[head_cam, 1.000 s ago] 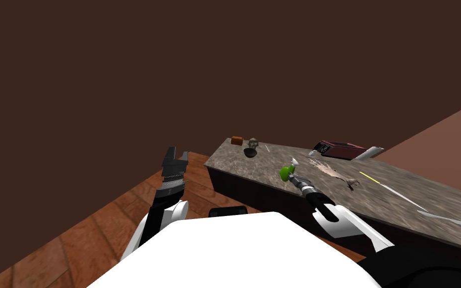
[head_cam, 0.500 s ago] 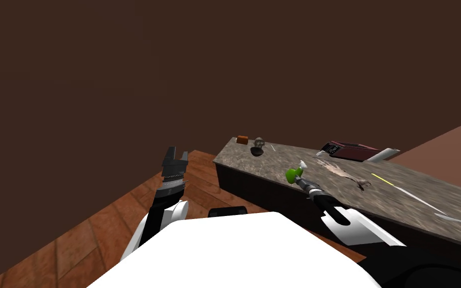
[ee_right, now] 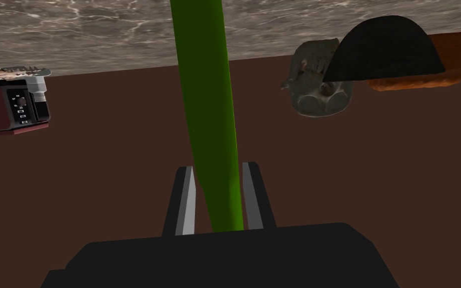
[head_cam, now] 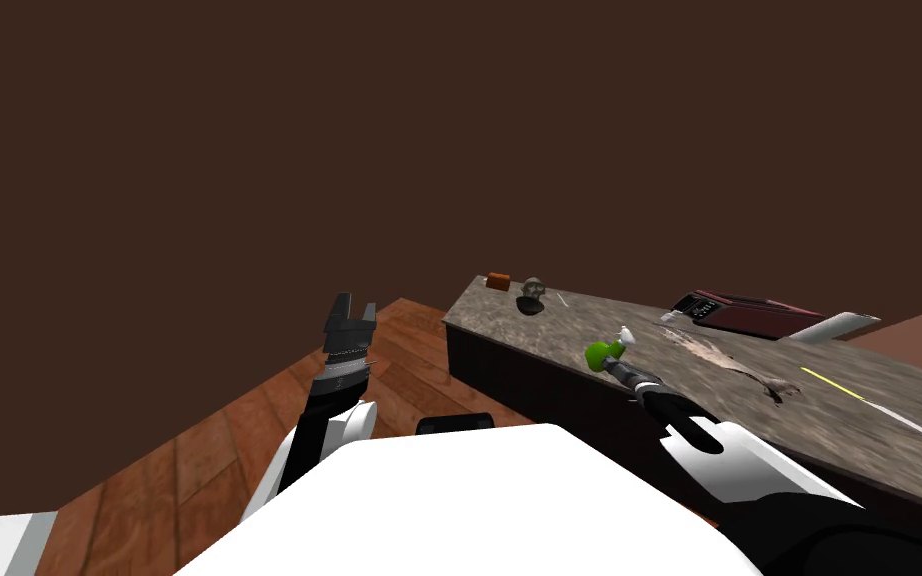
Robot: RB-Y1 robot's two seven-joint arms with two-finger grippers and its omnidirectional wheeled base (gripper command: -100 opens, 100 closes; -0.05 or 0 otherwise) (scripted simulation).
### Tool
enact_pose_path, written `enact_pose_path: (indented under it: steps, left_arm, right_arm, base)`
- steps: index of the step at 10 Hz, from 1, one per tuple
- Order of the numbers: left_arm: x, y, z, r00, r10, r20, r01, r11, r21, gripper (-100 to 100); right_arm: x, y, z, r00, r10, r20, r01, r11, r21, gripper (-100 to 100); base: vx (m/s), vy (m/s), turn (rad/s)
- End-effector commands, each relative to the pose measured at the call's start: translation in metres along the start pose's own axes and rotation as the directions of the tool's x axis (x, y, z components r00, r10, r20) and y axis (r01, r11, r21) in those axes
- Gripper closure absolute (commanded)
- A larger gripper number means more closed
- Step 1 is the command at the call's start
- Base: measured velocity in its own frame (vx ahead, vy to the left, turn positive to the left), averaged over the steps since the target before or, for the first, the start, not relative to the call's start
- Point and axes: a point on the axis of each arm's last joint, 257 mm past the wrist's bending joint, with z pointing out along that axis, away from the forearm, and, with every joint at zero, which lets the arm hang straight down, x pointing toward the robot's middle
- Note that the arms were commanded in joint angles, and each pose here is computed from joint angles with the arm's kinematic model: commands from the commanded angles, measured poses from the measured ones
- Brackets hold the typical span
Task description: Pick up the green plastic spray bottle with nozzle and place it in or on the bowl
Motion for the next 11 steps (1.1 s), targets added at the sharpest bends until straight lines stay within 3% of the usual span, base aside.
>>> enact_pose_path:
  steps: [1, 5, 8, 11]
  left_arm:
    - [0.000, 0.000, 0.000, 1.000, 0.000, 0.000, 0.000, 1.000, 0.000, 0]
    - [0.000, 0.000, 0.000, 1.000, 0.000, 0.000, 0.000, 1.000, 0.000, 0]
    - [0.000, 0.000, 0.000, 1.000, 0.000, 0.000, 0.000, 1.000, 0.000, 0]
    - [0.000, 0.000, 0.000, 1.000, 0.000, 0.000, 0.000, 1.000, 0.000, 0]
  right_arm:
    - [-0.003, -0.019, -0.002, 1.000, 0.008, -0.014, -0.008, 0.999, 0.043, 100]
    - [-0.021, -0.047, -0.006, 1.000, 0.012, -0.019, -0.010, 0.993, 0.117, 100]
    - [-0.040, -0.060, -0.007, 1.000, 0.014, -0.007, -0.013, 0.987, 0.157, 100]
    - [-0.074, -0.077, -0.008, 0.999, 0.020, 0.026, -0.025, 0.976, 0.214, 100]
  base:
    - [-0.011, 0.116, 0.249]
    - [0.039, 0.087, 0.210]
    - [0.061, 0.001, 0.198]
    - [0.110, -0.043, 0.309]
